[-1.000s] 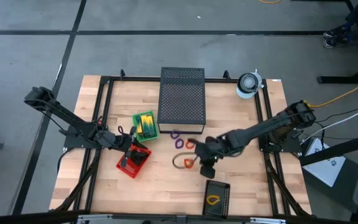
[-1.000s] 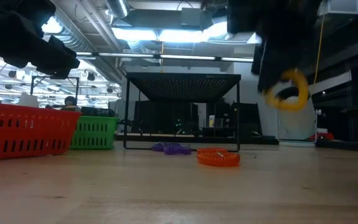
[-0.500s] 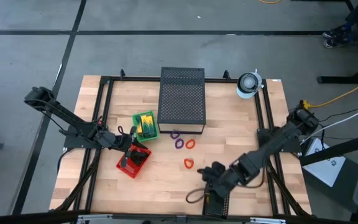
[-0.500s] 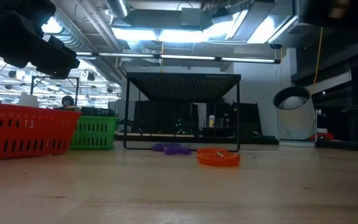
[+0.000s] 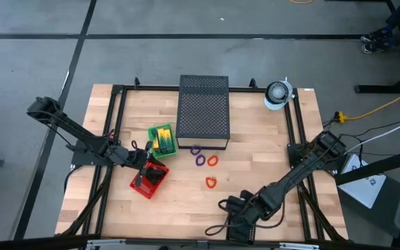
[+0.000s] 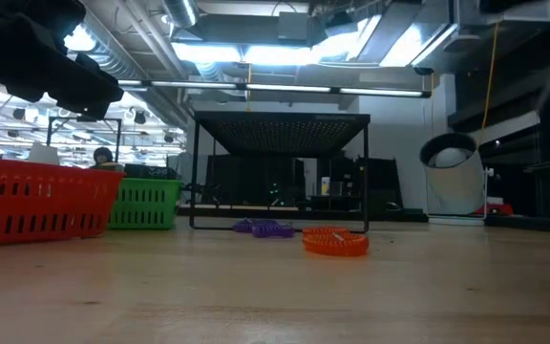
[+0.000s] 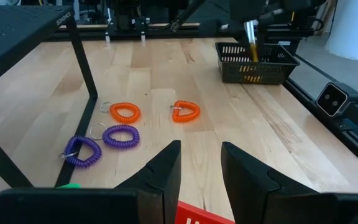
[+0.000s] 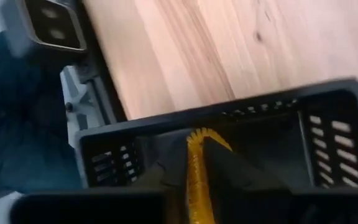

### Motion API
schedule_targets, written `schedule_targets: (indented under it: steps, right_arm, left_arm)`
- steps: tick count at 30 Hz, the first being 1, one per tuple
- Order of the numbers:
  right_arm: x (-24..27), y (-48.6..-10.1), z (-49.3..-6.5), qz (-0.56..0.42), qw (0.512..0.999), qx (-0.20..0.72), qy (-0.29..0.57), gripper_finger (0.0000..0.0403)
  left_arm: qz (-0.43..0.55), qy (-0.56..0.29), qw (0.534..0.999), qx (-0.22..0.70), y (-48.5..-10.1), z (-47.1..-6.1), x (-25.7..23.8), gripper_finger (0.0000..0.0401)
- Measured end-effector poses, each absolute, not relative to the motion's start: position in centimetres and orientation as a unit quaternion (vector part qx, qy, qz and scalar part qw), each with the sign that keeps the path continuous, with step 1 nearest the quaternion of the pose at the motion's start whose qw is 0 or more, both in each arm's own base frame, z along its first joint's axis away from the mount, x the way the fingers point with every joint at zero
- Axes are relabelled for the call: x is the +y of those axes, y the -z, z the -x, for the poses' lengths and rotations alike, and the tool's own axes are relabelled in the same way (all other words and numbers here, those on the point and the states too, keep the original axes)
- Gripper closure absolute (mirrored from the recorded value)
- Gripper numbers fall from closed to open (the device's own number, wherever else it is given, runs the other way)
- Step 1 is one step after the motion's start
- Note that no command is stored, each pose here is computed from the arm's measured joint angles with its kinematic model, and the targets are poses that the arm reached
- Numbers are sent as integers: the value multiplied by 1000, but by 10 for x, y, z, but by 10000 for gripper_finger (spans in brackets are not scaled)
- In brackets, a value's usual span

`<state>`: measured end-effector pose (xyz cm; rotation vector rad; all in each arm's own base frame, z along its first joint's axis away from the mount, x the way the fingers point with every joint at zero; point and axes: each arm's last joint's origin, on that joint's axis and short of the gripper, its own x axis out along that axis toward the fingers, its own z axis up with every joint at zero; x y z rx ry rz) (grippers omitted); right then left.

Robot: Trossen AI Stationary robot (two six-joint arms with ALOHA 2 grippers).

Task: Pick & Place Office Desk Supplies
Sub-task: Put the yellow spring keychain into the black bin, then put the orange spring keychain into the black bin

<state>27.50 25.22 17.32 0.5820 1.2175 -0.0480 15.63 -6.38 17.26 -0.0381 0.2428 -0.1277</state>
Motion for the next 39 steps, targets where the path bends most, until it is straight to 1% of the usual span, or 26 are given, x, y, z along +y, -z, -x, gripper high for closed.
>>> schedule_targets:
  steps: [2,5,7,9,12,16,19,22,26,28,30,33,39]
  right_arm:
    - [253,-169,-275,-281,769,573,28,315]
    - [254,-169,-275,-286,765,577,24,244]
    - [254,-171,-275,-288,761,581,17,204]
    - [253,-178,-274,-293,763,576,6,173]
    - [251,-191,-273,-296,777,556,-3,148]
    - [245,-216,-275,-283,825,488,-20,147]
    - [235,-232,-283,-270,864,425,-21,160]
    - [222,-237,-297,-262,883,390,-13,175]
    - [202,-231,-315,-235,892,386,-1,189]
    - [192,-225,-321,-210,893,399,2,192]
    - [184,-221,-329,-206,892,403,4,192]
    - [173,-207,-339,-200,883,424,13,193]
    - [149,-175,-347,-185,849,487,80,193]
  left_arm:
    - [21,63,990,121,-173,-156,-64,292]
    - [23,63,990,121,-173,-156,-64,292]
    - [23,63,990,121,-173,-156,-64,292]
    - [23,63,990,121,-173,-156,-64,292]
    - [22,63,990,121,-173,-156,-64,292]
    - [22,63,990,121,-173,-156,-64,292]
    - [22,63,990,121,-173,-156,-64,292]
    - [21,63,990,121,-173,-156,-64,292]
    - [22,63,990,121,-173,-156,-64,292]
    - [22,63,990,121,-173,-156,-64,292]
    - [22,63,990,121,-173,-156,-64,292]
    - [21,63,990,121,-173,-156,-64,292]
    - [21,63,990,121,-173,-156,-64,292]
